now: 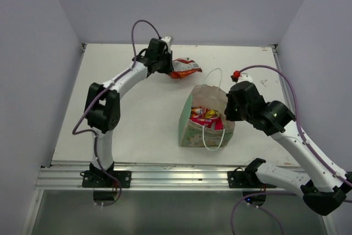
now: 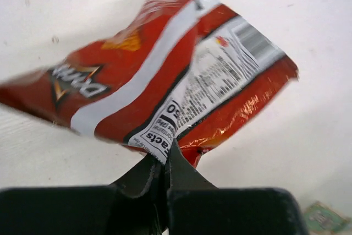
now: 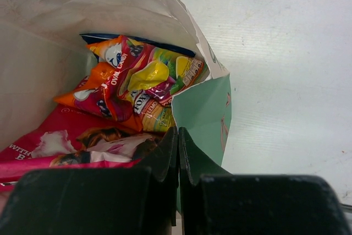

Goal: Place the snacks into the paper bag

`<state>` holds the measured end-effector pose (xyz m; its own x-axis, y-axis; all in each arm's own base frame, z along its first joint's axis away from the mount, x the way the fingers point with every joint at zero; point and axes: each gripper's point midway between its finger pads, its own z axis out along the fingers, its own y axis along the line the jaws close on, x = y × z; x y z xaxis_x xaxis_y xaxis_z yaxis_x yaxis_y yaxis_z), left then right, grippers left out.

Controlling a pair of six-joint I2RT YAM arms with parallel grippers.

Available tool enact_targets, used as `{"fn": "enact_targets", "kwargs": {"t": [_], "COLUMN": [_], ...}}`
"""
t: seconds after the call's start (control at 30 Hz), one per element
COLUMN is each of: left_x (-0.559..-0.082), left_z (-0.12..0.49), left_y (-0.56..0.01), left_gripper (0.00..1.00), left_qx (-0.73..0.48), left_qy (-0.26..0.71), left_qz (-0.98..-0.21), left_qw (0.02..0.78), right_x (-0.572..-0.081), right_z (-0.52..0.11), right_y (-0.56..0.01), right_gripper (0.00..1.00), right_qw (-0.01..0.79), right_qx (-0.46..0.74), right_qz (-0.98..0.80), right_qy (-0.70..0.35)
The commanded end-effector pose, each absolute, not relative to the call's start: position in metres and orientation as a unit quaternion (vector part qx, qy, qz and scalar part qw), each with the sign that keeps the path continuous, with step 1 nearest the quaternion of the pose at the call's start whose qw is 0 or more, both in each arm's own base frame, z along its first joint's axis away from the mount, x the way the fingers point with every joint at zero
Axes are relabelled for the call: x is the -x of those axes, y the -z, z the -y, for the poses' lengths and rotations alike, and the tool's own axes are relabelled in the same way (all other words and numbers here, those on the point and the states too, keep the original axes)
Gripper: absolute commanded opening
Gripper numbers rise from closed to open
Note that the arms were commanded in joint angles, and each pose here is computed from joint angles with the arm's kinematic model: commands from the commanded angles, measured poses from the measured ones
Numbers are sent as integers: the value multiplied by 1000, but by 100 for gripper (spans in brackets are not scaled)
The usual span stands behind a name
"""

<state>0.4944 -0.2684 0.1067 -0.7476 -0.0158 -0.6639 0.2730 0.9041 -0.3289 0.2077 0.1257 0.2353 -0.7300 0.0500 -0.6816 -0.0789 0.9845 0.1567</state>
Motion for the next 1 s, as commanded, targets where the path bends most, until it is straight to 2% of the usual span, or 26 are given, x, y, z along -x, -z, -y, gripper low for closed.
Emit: {"fn": "enact_targets", "kwargs": {"t": [0.0,0.2,0.33,0.5,0.67,0.83,0.97], "left_x": [-463,-361,-302,-248,-205,-170,-156], "left_z": [283,311,331,352,382,401,388], "left_y": [-299,-409,-442,-427,-366,-319,-291], "left_gripper": [0,0,0,0,0,0,0], "left_qx": [-124,-170,-202,-233,-270,-315,-333], "left_qy": [243,309,353,370,359,304,236], "left_qz": [-808,-742,-723,-738,-775,-811,-838], "left_qw": [522,570,559,515,444,388,361], "right_x": [-202,-200,-199,-194,-187,-182,-179], "right_z": [-126,-127,-127,-125,-120,-112,-109], "right_y": [-235,-235,-236,-237,-239,-244,-246], "right_gripper": [0,0,0,0,0,0,0], "right_qw": [360,363,364,364,365,374,378], "right_qx": [7,8,12,12,8,3,2], "right_qz": [-928,-926,-925,-925,-924,-921,-919], "right_qy": [-96,-103,-107,-112,-114,-111,-110]}}
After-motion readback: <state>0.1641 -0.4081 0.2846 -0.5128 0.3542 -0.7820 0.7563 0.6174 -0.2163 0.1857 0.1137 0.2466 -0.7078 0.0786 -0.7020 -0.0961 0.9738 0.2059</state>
